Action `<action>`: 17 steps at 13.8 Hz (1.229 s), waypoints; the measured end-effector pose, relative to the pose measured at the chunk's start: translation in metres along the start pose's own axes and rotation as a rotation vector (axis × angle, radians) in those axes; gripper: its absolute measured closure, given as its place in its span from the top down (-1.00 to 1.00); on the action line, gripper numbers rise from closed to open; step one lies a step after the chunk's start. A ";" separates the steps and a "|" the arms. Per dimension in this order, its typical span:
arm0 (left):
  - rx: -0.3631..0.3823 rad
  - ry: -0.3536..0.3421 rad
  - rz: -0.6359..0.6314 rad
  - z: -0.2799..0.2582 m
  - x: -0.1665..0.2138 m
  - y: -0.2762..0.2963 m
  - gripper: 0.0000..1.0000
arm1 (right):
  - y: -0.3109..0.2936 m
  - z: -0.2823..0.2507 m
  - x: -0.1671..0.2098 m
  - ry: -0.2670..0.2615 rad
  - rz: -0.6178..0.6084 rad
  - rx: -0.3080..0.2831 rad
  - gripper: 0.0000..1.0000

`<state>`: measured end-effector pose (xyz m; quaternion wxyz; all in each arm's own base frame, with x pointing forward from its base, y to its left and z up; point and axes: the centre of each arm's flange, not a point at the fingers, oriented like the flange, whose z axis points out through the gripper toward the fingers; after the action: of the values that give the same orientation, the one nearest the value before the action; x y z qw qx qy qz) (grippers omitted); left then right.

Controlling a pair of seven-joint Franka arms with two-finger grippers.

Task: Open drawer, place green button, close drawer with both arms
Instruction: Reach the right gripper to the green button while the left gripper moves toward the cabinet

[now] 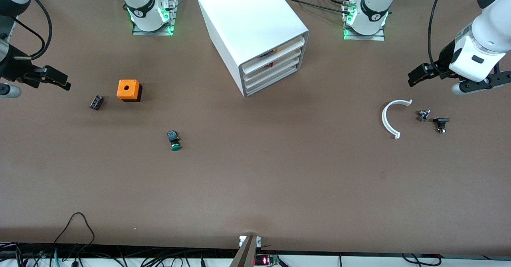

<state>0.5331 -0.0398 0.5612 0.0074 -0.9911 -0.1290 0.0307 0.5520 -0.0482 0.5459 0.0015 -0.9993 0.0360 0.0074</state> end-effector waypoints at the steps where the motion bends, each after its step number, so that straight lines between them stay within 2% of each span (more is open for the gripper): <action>1: 0.000 0.000 0.000 0.000 0.000 0.000 1.00 | 0.000 0.000 0.000 0.001 0.000 0.000 1.00; 11: 0.003 -0.009 0.007 0.004 0.001 0.004 1.00 | -0.005 0.006 0.004 0.001 -0.007 0.004 1.00; 14: 0.014 -0.047 0.026 0.020 0.006 0.016 1.00 | -0.036 0.040 0.026 0.009 -0.059 0.009 1.00; 17: 0.026 -0.092 0.061 0.021 0.012 0.037 1.00 | -0.089 0.104 0.054 0.014 -0.145 0.011 1.00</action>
<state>0.5526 -0.0725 0.5387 0.0133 -0.9920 -0.0984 0.0779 0.6106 0.0367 0.4416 0.0075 -0.9993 -0.0363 0.0003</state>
